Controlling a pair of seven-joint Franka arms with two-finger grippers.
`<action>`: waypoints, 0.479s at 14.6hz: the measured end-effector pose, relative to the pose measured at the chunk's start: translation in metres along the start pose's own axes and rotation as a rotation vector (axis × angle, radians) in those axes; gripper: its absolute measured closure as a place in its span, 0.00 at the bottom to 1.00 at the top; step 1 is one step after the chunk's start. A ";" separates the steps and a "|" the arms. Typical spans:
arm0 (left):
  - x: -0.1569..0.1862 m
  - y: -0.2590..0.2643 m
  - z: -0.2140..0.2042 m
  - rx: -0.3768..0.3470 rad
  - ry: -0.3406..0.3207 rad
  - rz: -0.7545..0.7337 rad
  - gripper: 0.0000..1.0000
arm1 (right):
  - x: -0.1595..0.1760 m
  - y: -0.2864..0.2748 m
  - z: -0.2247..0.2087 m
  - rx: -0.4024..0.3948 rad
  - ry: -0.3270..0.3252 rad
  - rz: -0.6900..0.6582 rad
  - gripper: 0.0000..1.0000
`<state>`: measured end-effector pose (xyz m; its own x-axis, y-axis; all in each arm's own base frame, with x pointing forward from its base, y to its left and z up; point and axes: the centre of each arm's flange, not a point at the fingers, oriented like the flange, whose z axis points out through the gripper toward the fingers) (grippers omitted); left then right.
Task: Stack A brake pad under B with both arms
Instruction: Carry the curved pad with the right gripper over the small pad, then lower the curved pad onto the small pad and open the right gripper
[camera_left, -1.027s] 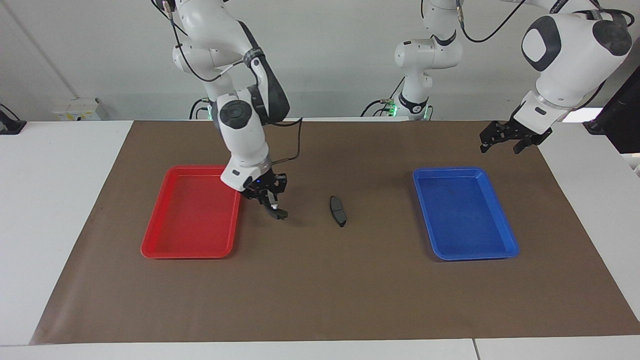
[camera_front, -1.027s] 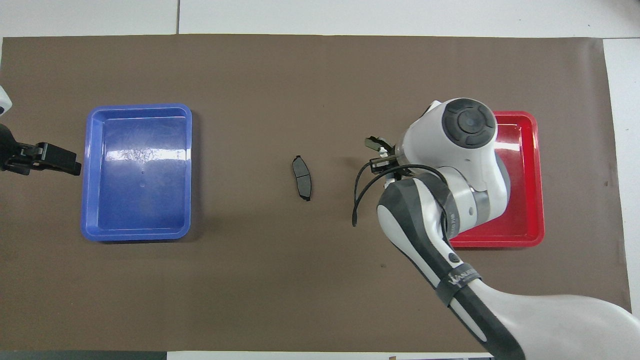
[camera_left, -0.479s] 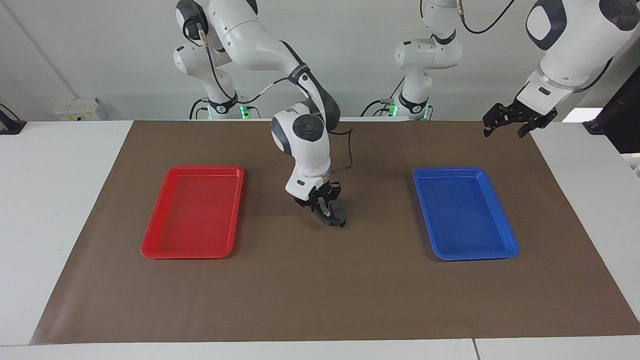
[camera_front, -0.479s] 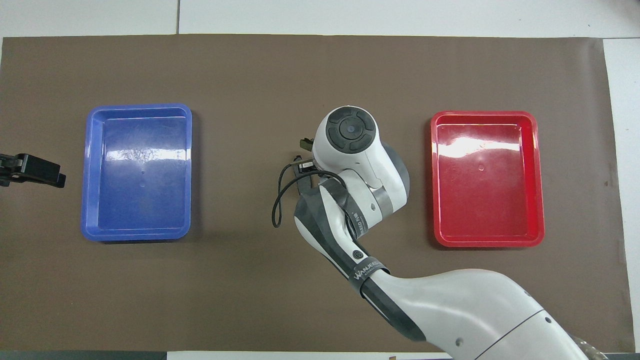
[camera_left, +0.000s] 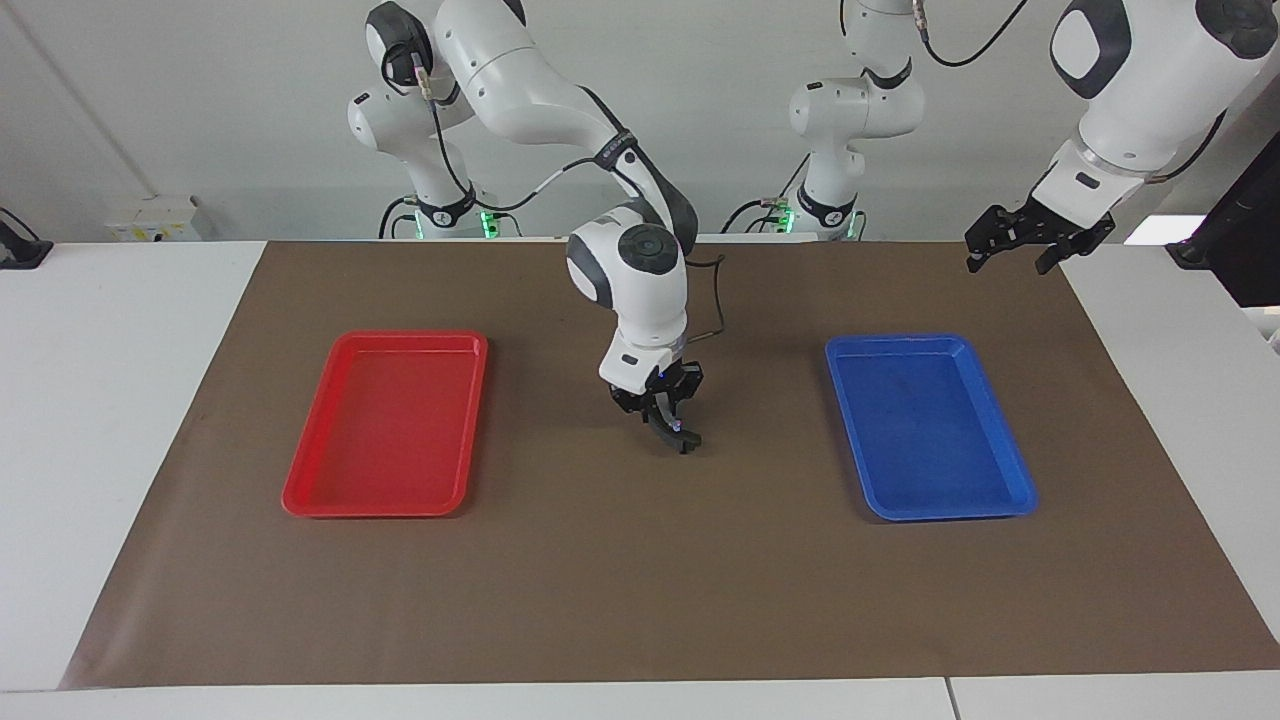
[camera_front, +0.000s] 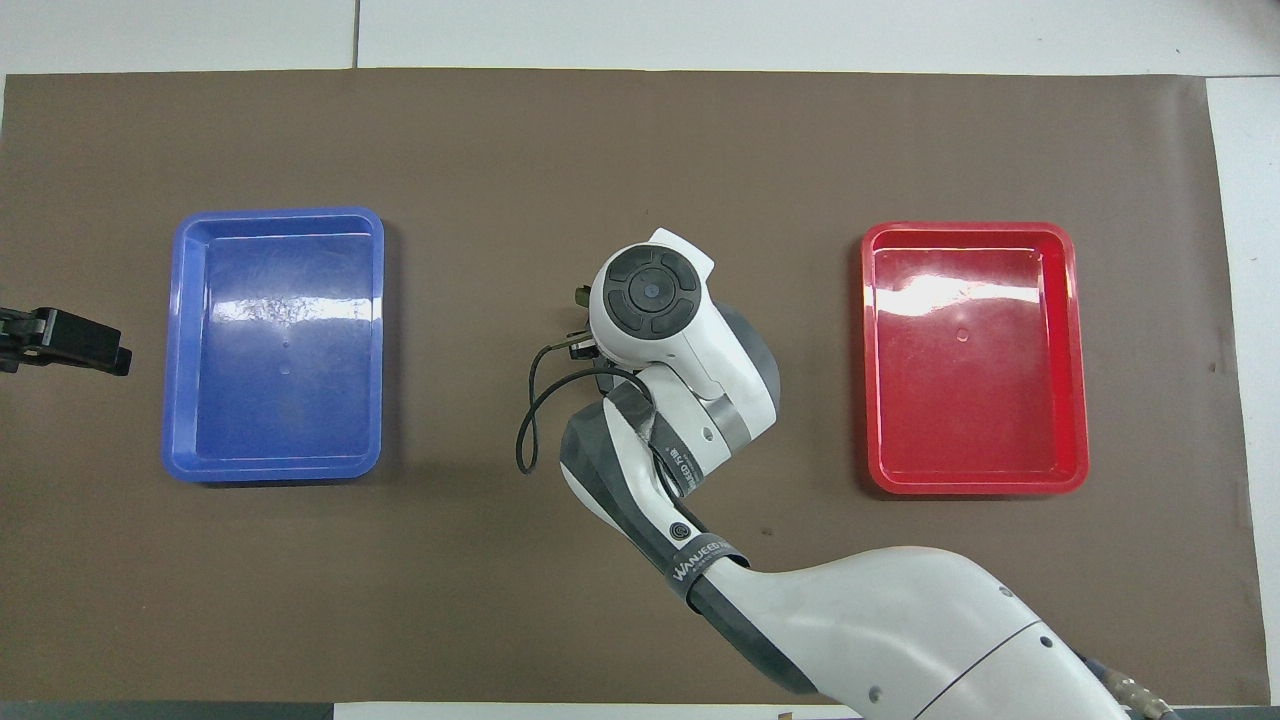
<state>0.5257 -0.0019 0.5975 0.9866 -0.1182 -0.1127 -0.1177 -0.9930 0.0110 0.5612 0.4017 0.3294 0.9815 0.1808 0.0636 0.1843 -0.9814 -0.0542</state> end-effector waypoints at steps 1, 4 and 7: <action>0.000 0.000 0.000 0.000 0.002 0.001 0.01 | 0.000 -0.001 0.002 0.000 0.000 0.005 0.57; 0.003 0.001 -0.002 0.003 0.023 0.002 0.01 | 0.000 -0.005 0.014 0.002 0.008 0.014 0.57; 0.006 0.007 -0.005 0.008 0.051 0.014 0.01 | 0.000 -0.005 0.022 -0.010 0.014 0.023 0.57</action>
<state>0.5315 -0.0092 0.6016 0.9893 -0.1319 -0.0617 -0.1318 -0.9913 0.0047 0.5614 0.4080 0.3076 0.9846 0.1573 0.0765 0.1610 -0.9859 -0.0455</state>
